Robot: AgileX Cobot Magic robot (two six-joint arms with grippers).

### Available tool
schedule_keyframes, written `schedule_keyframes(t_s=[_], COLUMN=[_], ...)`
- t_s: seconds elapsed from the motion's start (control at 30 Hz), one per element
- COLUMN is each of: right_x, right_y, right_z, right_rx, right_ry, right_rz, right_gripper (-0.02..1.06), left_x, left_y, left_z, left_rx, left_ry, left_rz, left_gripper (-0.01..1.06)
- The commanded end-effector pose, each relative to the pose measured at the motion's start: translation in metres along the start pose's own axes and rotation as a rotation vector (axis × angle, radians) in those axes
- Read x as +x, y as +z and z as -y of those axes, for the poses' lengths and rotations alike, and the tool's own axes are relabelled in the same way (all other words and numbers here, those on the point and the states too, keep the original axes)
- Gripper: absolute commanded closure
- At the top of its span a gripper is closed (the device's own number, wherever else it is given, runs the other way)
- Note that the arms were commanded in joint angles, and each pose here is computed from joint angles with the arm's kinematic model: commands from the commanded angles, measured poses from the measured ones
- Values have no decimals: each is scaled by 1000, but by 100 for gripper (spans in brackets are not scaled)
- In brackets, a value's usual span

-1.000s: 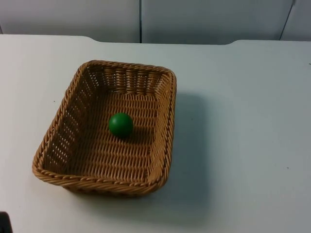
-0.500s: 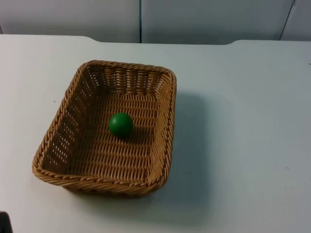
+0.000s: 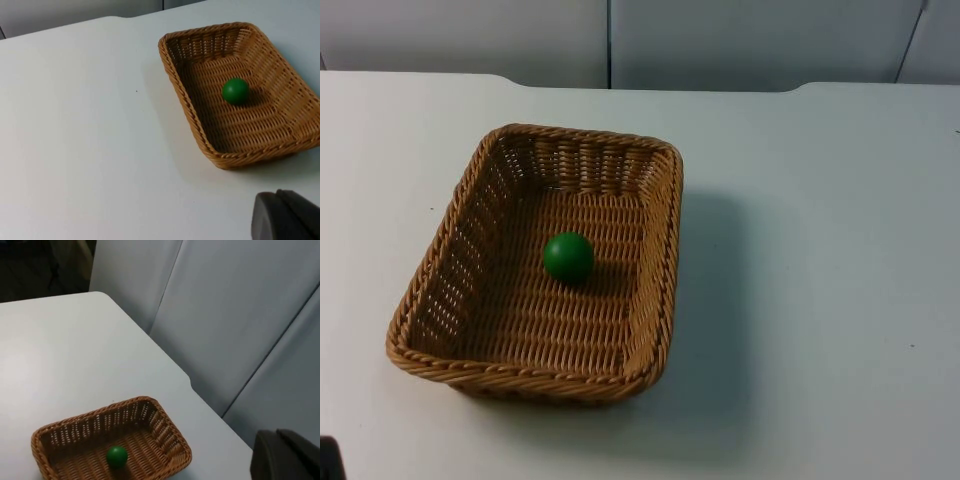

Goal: Pick up the basket with the left hand and place the ball into the basket with the right hand.

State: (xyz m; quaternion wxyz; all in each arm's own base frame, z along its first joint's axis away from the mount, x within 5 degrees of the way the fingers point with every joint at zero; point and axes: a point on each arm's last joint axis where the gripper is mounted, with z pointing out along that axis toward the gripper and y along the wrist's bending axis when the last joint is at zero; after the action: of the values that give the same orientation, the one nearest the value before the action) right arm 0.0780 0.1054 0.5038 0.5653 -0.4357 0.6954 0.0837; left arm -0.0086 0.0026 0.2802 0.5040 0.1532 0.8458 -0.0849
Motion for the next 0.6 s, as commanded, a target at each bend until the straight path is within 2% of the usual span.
schedule_keyframes(t_s=[0.0,0.27,0.57], right_x=[1,3,6], right_y=[-1,-1,-1], right_z=[-1,-5,-5], right_rx=[-15,-53,-53], right_ry=[11,29,30], right_rz=[1,-21,-58], right_gripper=[105,105,105], left_x=[-1,0,0], left_y=[0,2,2], left_z=[1,0,0], left_rx=[12,10,10], left_ry=[3,8,8], left_rz=[18,20,22], left_gripper=[105,105,105])
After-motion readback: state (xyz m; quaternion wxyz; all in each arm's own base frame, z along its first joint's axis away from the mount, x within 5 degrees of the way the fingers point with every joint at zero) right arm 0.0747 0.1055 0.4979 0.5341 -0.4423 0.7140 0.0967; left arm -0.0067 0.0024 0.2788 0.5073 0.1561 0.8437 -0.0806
